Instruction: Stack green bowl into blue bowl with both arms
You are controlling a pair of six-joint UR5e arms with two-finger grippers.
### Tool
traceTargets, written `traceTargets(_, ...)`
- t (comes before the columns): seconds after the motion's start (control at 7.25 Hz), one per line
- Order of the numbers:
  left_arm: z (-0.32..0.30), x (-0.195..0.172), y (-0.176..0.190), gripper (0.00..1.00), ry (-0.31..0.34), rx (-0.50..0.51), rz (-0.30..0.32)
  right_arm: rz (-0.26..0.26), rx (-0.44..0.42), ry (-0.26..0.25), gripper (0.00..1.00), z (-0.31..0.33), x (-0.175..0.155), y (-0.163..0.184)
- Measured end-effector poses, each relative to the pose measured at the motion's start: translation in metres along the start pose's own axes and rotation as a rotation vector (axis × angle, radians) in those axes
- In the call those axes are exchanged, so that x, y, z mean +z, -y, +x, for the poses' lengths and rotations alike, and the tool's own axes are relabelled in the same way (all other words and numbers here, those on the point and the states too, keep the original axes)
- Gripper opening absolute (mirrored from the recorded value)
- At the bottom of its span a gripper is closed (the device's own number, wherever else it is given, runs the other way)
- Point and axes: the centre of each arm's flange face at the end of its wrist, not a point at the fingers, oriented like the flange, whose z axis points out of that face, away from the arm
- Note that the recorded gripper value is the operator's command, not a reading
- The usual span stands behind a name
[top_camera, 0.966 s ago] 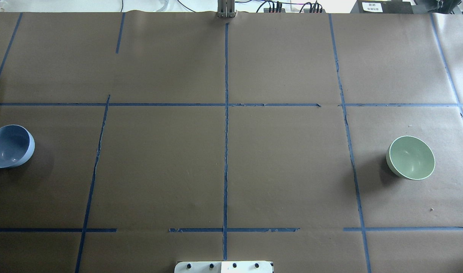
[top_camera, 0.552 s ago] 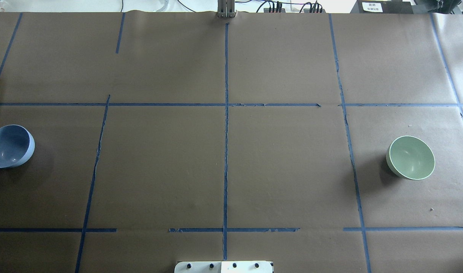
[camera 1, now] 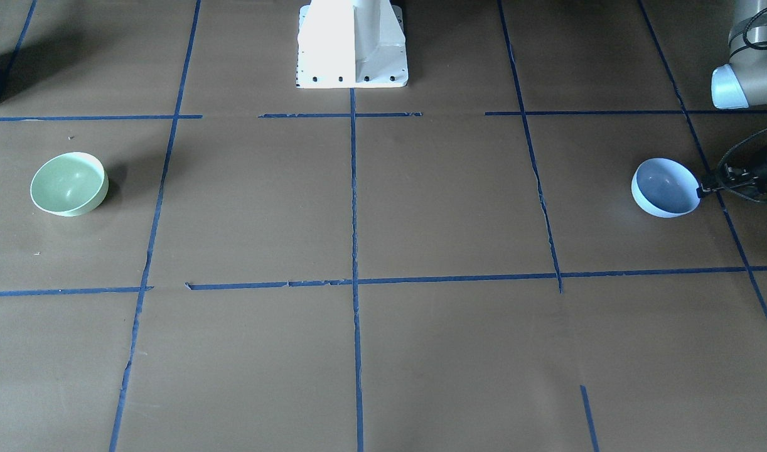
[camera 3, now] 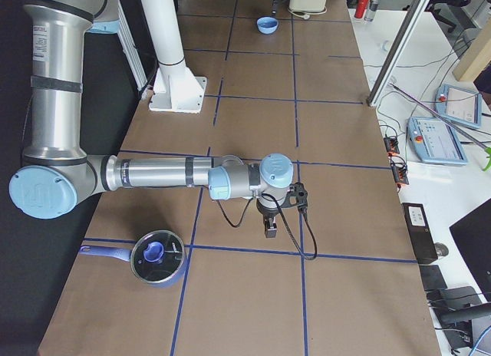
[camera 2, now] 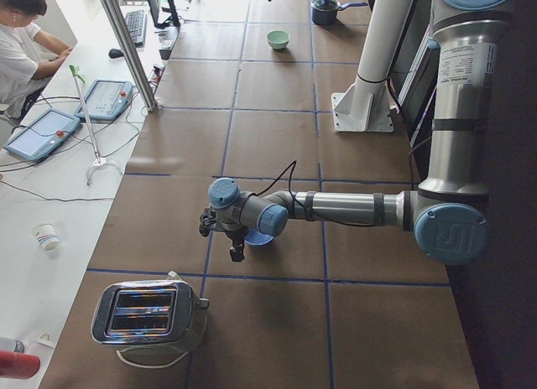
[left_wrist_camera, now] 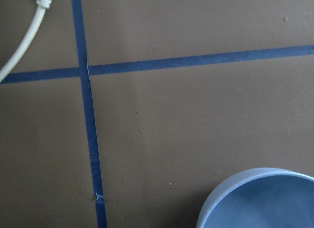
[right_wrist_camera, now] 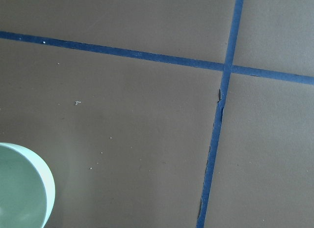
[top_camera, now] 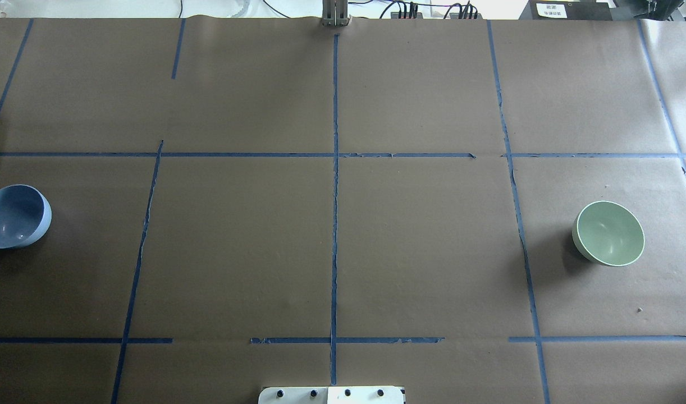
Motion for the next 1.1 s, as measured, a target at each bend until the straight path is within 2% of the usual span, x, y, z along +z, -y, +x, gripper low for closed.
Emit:
traceTargets(0.28,0.004,0.034,-0.006,0.14,-0.009,0.009,-0.02,0.0,-0.002,0.004,1.0,0.0,0.001,0.0)
traceTargets(0.41,0.006,0.042,-0.008,0.03,-0.012,-0.001,-0.026,-0.001,-0.003,0.005,1.0,-0.001,0.001,0.0)
traceTargets(0.69,0.022,0.042,-0.007,0.0,-0.039,-0.014,-0.007,-0.001,-0.007,0.031,1.0,-0.004,0.001,0.0)
traceTargets(0.83,0.041,0.03,-0.003,0.0,-0.09,-0.041,0.02,-0.003,-0.009,0.047,1.0,-0.007,0.002,0.0)
traceTargets(0.97,0.079,0.01,0.006,0.0,-0.171,-0.074,0.049,-0.005,-0.011,0.057,1.0,-0.009,0.003,0.0)
traceTargets(1.1,0.141,-0.015,0.021,0.0,-0.259,-0.114,0.061,-0.005,-0.014,0.062,1.0,-0.01,0.003,0.0)
